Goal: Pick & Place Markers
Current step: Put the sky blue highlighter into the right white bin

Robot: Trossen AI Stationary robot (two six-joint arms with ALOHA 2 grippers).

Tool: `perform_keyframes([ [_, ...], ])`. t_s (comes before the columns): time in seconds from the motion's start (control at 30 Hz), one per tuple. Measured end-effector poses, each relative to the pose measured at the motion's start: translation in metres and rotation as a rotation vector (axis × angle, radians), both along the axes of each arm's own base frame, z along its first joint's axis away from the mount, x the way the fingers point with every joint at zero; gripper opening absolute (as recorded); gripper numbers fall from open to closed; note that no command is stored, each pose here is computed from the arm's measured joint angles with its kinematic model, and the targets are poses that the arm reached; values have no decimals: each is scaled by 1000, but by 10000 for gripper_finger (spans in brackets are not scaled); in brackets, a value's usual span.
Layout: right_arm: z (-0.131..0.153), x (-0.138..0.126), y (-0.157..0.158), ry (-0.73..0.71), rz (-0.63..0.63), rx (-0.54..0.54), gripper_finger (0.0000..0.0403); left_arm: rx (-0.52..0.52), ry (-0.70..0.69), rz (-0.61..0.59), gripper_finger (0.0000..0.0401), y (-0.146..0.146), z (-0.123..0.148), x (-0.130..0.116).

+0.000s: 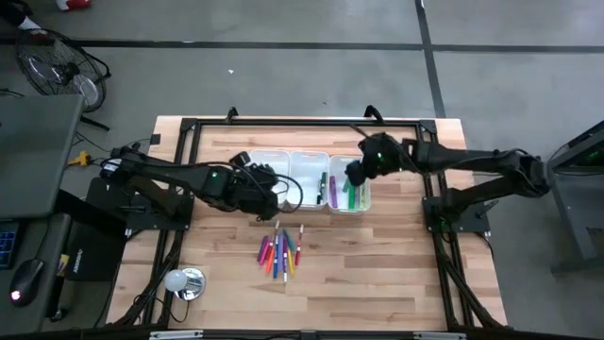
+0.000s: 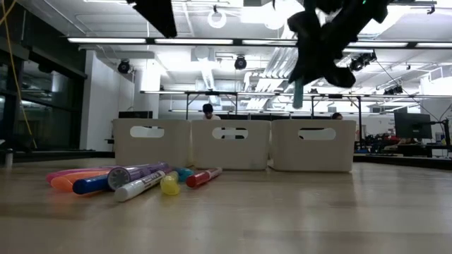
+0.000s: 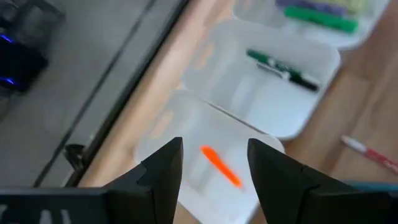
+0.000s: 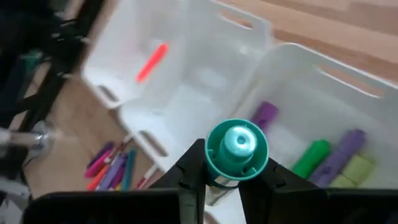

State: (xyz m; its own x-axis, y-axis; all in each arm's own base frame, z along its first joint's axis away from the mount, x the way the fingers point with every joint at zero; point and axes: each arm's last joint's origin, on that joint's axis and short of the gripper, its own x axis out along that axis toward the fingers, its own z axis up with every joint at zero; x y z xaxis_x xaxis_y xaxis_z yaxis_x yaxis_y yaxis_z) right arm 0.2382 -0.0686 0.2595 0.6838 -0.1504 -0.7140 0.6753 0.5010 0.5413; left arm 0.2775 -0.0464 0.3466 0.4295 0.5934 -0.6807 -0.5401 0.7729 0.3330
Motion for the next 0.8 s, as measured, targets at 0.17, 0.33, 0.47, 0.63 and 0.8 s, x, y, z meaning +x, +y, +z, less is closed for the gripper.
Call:
perform_keyframes([
  [0.17, -23, 5, -23, 77, -24, 120, 54, 52, -23, 19, 177, 6, -5, -19],
  [0.33, -48, 16, -27, 161, -50, 219, 54, 62, -19, 12, 177, 16, -11, -32],
  [0.47, -61, 23, -28, 188, -67, 285, 54, 53, 10, 10, 177, 28, -20, -47],
  [0.63, -67, 27, -27, 205, -111, 312, 75, 28, -56, -17, 177, 43, -30, -60],
  [0.8, -64, 26, -27, 190, -130, 319, 111, -20, -104, -94, 177, 54, -38, -67],
])
